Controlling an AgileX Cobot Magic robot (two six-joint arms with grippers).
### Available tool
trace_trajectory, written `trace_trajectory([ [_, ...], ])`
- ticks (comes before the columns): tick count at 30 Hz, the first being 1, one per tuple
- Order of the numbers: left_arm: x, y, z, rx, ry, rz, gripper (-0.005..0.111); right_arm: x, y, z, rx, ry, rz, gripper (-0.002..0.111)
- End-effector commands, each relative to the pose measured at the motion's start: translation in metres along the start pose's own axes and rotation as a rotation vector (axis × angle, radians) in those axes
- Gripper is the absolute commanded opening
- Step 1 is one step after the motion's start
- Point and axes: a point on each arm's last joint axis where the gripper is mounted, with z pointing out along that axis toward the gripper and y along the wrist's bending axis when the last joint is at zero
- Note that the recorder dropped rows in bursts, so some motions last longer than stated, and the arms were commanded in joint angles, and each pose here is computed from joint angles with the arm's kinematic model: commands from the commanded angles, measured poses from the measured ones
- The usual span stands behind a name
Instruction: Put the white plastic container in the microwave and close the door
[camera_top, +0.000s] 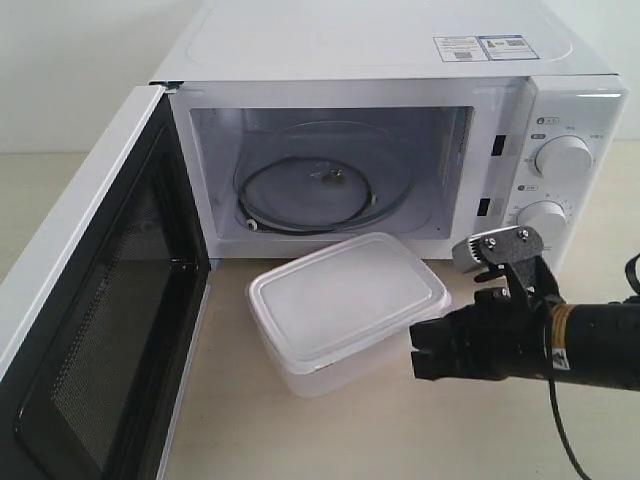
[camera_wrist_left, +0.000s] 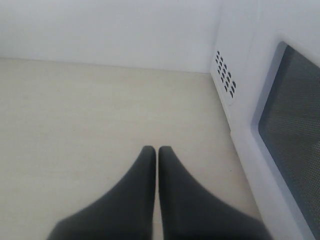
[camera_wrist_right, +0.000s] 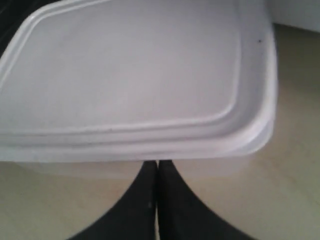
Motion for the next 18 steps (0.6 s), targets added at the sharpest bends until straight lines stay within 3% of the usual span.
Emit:
trace_trajectory([
  [1, 0.001, 0.000, 0.000, 0.007, -0.003, 0.006, 0.004, -0.019, -0.005, 0.004, 0.042, -0.068, -0.005, 0.000],
  [7, 0.001, 0.000, 0.000, 0.007, -0.003, 0.006, 0.004, -0.034, -0.010, 0.006, 0.085, -0.140, 0.044, 0.000],
  [12, 0.001, 0.000, 0.000, 0.007, -0.003, 0.006, 0.004, -0.022, -0.012, 0.004, 0.113, -0.078, 0.059, 0.000],
  [18, 0.001, 0.000, 0.000, 0.007, -0.003, 0.006, 0.004, 0.004, 0.005, -0.012, -0.020, -0.190, 0.121, 0.000],
])
